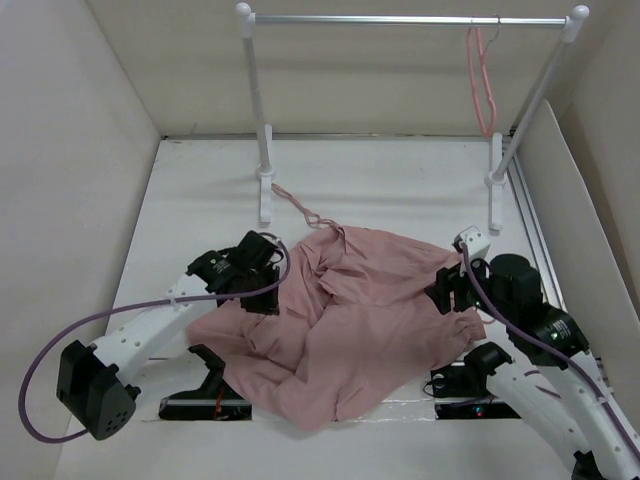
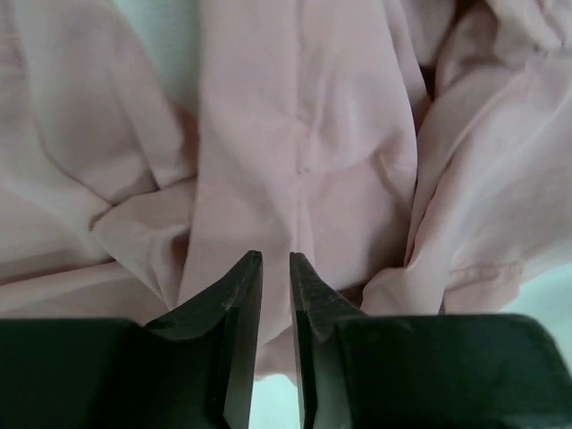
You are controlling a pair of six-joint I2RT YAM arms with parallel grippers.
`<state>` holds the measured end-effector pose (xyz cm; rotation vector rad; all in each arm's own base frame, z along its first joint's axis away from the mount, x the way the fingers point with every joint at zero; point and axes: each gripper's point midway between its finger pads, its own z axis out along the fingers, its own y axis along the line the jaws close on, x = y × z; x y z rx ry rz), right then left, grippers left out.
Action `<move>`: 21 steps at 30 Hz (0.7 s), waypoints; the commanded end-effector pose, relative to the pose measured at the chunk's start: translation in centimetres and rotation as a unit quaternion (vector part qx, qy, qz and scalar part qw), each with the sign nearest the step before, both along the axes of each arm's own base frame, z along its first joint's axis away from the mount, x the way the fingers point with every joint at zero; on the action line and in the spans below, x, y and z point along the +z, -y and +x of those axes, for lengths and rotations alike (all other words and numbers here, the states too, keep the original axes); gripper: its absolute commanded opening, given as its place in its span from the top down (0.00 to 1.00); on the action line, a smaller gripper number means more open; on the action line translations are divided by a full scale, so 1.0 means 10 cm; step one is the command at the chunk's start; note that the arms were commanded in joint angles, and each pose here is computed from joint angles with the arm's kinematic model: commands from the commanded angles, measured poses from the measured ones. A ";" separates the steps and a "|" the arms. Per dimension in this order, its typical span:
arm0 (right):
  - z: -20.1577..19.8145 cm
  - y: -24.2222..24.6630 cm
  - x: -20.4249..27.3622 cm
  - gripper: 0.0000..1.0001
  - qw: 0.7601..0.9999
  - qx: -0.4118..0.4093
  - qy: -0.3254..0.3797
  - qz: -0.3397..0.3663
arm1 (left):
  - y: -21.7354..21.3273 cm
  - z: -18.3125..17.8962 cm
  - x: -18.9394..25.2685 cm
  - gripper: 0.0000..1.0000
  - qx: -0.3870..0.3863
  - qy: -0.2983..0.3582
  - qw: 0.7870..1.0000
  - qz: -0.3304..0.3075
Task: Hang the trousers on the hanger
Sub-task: Flatten out the trousers at the center of the board.
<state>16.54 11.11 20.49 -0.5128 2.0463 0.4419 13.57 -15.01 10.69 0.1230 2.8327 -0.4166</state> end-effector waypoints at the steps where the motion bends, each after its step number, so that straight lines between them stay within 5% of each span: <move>1: 0.08 -0.02 -0.05 0.30 1.000 -0.015 0.009 0.011 | 0.09 -0.19 -0.07 0.73 -0.069 -0.021 0.997 0.037; 6: 0.11 0.07 -0.17 0.16 0.998 -0.060 -0.013 0.011 | 0.10 -0.26 -0.18 0.49 -0.074 -0.032 0.993 0.084; 11: 0.20 0.15 -0.33 0.16 0.990 -0.131 -0.042 0.025 | -0.07 -0.16 -0.29 0.49 -0.045 -0.017 0.989 0.138; 14: 0.25 0.10 -0.47 0.16 0.987 -0.144 -0.065 0.035 | -0.11 -0.11 -0.37 0.66 -0.037 -0.014 0.987 0.158; 15: 0.25 0.08 -0.51 0.16 0.987 -0.142 -0.069 0.037 | -0.10 -0.09 -0.38 1.00 -0.034 -0.013 0.986 0.161; 21: 0.38 0.03 -0.59 0.17 0.985 -0.151 -0.058 0.052 | 0.05 0.34 0.12 1.00 -0.006 0.068 0.984 0.164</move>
